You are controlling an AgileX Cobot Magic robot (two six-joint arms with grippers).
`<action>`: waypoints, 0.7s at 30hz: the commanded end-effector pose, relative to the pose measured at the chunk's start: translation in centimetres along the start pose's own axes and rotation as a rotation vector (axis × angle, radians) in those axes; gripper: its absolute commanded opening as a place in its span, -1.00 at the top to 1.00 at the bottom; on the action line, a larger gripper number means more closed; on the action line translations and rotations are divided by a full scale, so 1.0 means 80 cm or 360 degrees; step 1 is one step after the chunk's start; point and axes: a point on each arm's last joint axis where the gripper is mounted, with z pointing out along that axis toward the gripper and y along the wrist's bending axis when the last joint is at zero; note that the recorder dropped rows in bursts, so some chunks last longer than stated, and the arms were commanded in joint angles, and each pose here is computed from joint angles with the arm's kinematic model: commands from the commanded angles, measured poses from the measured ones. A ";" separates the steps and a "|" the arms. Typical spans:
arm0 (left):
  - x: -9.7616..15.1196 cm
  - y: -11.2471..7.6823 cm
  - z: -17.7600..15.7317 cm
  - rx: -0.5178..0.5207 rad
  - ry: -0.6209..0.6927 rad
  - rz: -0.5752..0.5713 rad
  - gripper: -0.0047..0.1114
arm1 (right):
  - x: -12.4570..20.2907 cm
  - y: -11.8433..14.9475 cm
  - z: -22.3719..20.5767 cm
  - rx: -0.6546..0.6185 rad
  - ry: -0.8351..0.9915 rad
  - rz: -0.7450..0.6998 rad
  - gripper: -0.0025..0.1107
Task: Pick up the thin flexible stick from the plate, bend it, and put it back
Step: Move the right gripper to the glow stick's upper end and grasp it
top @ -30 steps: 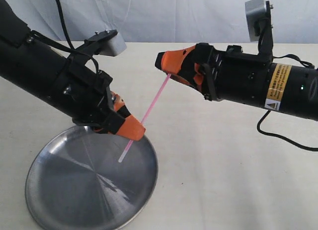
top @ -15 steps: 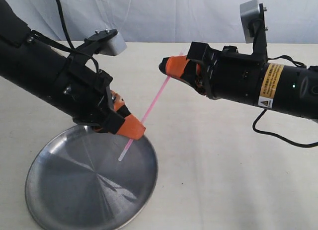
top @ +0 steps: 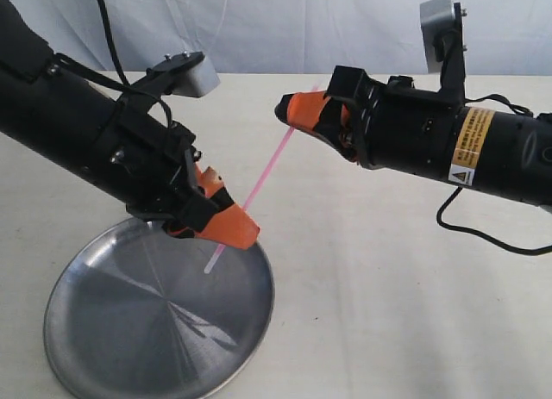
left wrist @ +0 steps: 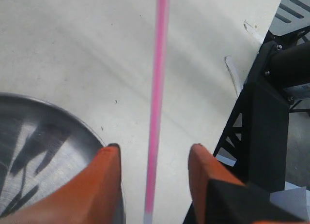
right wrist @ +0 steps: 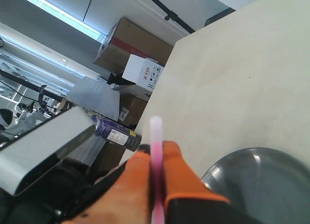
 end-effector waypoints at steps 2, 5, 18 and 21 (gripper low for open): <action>0.002 0.000 0.003 0.0006 0.0032 -0.0007 0.45 | -0.002 0.003 0.002 -0.0037 -0.0014 0.0003 0.97; 0.004 0.001 0.003 -0.0013 0.0052 0.0011 0.84 | -0.003 0.008 0.001 -0.0094 -0.0029 0.0016 0.97; -0.003 -0.007 0.000 0.0073 -0.0051 0.0100 0.92 | 0.005 0.002 0.002 -0.0025 0.0084 -0.0089 0.97; -0.004 -0.009 -0.001 0.0084 -0.0076 0.0143 0.92 | 0.006 -0.002 0.001 0.0034 0.0104 -0.0113 0.97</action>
